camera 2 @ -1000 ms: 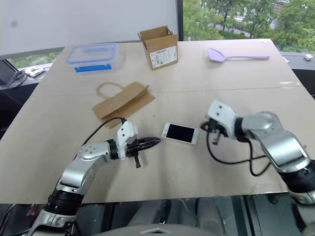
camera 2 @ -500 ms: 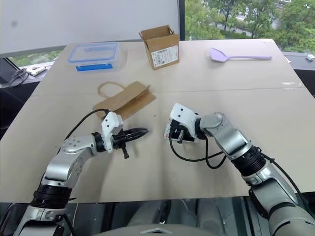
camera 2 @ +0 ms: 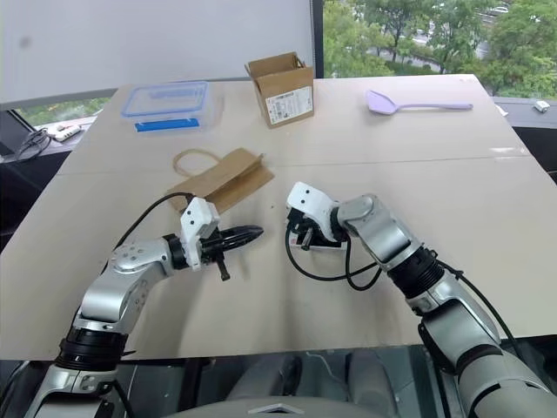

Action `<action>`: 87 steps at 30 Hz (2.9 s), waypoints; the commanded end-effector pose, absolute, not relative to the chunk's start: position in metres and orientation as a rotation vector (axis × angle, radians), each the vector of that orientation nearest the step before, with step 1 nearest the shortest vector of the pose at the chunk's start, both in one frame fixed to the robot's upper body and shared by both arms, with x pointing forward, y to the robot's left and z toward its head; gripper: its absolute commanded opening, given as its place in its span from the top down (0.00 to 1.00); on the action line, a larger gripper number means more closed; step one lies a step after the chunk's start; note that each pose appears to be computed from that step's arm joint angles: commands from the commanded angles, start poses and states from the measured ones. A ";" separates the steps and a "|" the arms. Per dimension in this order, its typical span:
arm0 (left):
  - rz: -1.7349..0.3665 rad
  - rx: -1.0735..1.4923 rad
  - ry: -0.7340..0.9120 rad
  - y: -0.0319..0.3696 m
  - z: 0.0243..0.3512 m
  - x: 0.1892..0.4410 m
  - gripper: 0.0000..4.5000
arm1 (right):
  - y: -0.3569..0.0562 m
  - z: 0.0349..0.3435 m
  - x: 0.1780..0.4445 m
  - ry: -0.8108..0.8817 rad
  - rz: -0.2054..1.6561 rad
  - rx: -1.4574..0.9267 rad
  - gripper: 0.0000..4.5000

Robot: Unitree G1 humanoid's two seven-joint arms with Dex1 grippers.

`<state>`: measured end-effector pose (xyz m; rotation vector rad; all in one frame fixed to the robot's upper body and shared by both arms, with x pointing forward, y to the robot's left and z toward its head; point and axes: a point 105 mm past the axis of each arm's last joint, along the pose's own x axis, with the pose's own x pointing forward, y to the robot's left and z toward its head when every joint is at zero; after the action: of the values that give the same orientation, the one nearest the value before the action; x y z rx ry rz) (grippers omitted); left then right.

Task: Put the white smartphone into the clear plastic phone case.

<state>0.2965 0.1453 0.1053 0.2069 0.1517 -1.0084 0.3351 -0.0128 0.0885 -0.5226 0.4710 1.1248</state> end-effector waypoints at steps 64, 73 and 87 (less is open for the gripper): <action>-0.978 0.227 0.201 0.139 0.115 0.312 0.99 | -0.104 0.112 0.311 0.324 0.899 -0.714 1.00; -1.115 0.205 0.148 0.118 0.134 0.314 0.99 | -0.128 0.126 0.294 0.276 0.866 -0.552 1.00; -1.220 0.259 0.238 0.094 0.094 0.325 0.99 | -0.103 0.139 0.285 0.161 0.876 -0.429 1.00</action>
<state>0.3248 0.0954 0.0905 0.2269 0.2624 -1.2058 0.2835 -0.1059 0.1292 -0.4143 0.2103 0.8835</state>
